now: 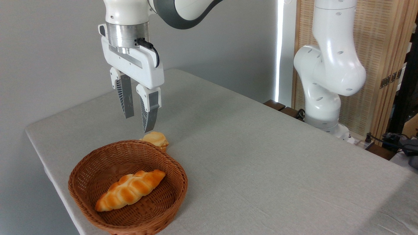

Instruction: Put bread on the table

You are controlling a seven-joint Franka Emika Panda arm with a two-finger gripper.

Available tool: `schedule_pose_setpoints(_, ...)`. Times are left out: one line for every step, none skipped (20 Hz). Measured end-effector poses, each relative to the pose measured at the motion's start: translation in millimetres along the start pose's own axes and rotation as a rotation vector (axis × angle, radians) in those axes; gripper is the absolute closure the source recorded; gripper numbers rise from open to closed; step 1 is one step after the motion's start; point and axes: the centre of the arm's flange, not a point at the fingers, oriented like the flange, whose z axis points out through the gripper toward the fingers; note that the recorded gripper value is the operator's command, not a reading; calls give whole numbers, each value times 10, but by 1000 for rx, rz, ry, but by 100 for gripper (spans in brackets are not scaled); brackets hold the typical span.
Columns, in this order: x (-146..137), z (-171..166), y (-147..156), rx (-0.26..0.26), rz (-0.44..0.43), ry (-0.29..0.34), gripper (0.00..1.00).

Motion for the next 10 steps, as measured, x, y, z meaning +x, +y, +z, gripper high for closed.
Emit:
schedule_pose_setpoints(-2, -7, -2, 1, 0, 1, 0)
schedule_pose_setpoints(-3, -7, -2, 1, -1, 1, 0)
schedule_pose_setpoints(-4, -9, -4, 1, -1, 1, 0)
schedule_pose_setpoints(-5, -10, -5, 1, -1, 1, 0)
schedule_pose_setpoints(-6, -12, -6, 1, -1, 1, 0)
schedule_pose_setpoints(-6, -14, -6, 1, -1, 2, 0)
schedule_pose_setpoints(-7, -16, -7, 2, -2, 2, 0)
schedule_pose_setpoints(-9, -16, -10, 2, -2, 2, 0)
schedule_pose_setpoints(-11, -16, -13, 2, -3, 2, 0)
schedule_pose_setpoints(-12, -17, -16, 2, -3, 2, 0)
